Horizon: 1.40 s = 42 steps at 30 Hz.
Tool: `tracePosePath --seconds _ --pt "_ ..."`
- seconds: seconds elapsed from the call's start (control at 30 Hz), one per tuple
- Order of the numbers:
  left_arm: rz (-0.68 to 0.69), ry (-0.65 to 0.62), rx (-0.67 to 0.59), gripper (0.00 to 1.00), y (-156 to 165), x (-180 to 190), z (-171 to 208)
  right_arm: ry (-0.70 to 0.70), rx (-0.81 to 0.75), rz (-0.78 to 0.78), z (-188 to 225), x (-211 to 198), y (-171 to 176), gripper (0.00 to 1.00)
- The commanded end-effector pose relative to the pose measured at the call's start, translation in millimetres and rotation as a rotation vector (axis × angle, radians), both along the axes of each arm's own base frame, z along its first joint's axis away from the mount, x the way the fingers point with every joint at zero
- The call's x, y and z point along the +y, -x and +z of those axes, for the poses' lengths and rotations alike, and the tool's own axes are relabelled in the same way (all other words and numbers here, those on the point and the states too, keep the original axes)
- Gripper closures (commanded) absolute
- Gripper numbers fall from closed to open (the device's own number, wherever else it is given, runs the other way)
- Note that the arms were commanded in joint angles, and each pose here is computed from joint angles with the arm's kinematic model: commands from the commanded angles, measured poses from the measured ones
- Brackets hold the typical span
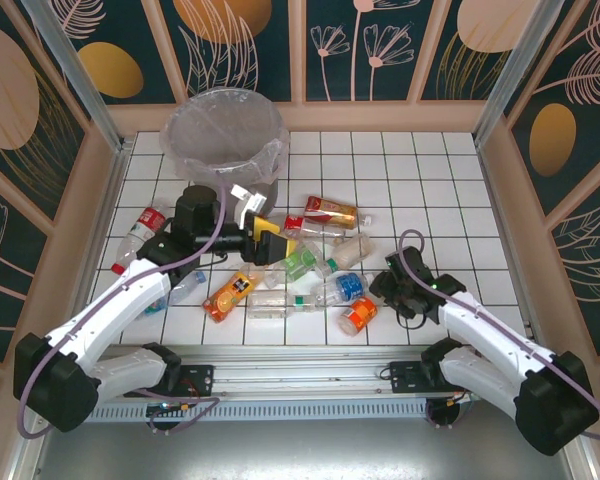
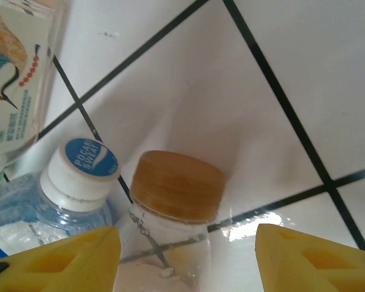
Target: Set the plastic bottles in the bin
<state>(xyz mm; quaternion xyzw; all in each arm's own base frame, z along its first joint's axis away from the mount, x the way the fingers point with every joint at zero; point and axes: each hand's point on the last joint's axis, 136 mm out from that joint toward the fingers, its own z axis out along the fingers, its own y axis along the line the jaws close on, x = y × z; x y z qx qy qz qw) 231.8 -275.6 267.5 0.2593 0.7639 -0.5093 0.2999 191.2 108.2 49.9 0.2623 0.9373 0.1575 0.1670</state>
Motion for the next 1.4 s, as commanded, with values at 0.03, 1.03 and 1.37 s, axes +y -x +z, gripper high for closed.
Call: tracePosePath --seconds 0.03,1.03,1.37 --pt "-0.031 0.022 -0.006 0.01 1 -7 1 -0.024 -0.023 -0.012 -5 6 -6 0.39" --pt "-0.042 0.019 0.053 0.01 3 -22 -13 -0.101 -0.069 -0.025 -24 23 -26 0.41" --pt "-0.052 0.009 0.068 0.02 4 -29 -18 -0.098 -0.108 -0.033 -21 21 -30 0.52"
